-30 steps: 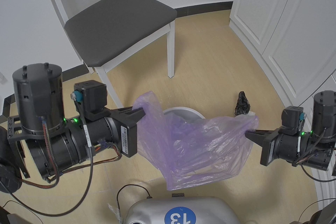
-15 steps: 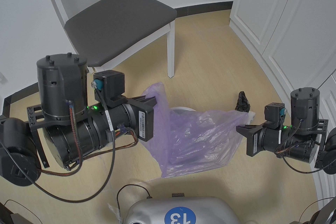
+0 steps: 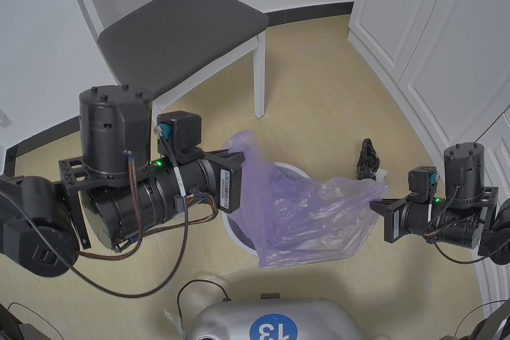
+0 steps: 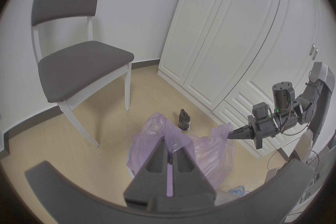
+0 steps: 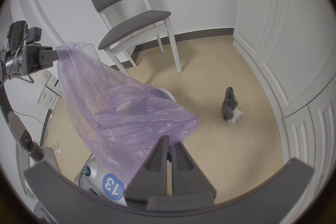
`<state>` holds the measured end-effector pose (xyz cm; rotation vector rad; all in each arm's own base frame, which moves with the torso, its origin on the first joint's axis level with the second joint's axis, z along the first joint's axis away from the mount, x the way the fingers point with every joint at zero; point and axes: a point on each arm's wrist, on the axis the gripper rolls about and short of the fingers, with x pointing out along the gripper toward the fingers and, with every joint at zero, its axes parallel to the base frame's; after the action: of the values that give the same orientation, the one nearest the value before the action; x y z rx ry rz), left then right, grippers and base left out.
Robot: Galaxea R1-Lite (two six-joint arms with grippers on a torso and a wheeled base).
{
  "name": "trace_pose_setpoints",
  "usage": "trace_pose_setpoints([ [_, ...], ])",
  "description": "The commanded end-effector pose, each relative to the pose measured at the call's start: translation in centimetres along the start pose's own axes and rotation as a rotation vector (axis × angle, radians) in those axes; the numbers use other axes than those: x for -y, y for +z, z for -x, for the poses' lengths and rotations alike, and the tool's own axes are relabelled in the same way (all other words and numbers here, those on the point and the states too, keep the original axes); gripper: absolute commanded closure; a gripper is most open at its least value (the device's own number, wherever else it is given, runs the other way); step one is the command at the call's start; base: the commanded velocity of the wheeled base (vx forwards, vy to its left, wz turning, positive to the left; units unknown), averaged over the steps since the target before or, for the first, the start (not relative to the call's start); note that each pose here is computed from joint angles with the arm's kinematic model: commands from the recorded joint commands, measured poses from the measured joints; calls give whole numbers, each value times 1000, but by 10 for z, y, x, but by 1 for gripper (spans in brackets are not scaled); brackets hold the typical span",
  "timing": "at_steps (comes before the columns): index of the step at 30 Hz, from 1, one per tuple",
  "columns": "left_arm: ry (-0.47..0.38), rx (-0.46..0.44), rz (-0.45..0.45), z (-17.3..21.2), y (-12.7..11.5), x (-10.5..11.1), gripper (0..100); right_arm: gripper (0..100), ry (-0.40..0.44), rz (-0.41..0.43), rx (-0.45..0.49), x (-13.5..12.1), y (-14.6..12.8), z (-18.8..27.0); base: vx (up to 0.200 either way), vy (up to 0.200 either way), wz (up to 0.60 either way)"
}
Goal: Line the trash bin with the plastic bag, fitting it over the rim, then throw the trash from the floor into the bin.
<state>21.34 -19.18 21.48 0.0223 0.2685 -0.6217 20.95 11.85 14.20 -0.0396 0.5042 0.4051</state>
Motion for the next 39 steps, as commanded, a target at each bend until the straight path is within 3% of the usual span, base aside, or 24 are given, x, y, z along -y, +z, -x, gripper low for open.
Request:
trace_pose_setpoints([
  [1,5,-21,50,-20,-7,-16,100,100,-11,-6,-18,4,-5,-2,0,0,0],
  [11,31,-8,111,-49,-24,-52,100,100,31,-24,-41,4,-8,-17,0,0,0],
  [16,27,-3,200,-62,-33,-60,100,100,37,-22,-26,3,-7,-25,0,0,0],
  [22,63,16,216,-75,-43,-76,100,100,58,-21,-58,1,-14,-50,0,0,0],
  [31,73,24,220,-62,-50,-78,100,100,89,-72,-16,-6,-13,-81,0,0,0],
  [39,72,17,219,-45,-54,-75,100,100,140,-57,6,-19,-7,-80,0,0,0],
])
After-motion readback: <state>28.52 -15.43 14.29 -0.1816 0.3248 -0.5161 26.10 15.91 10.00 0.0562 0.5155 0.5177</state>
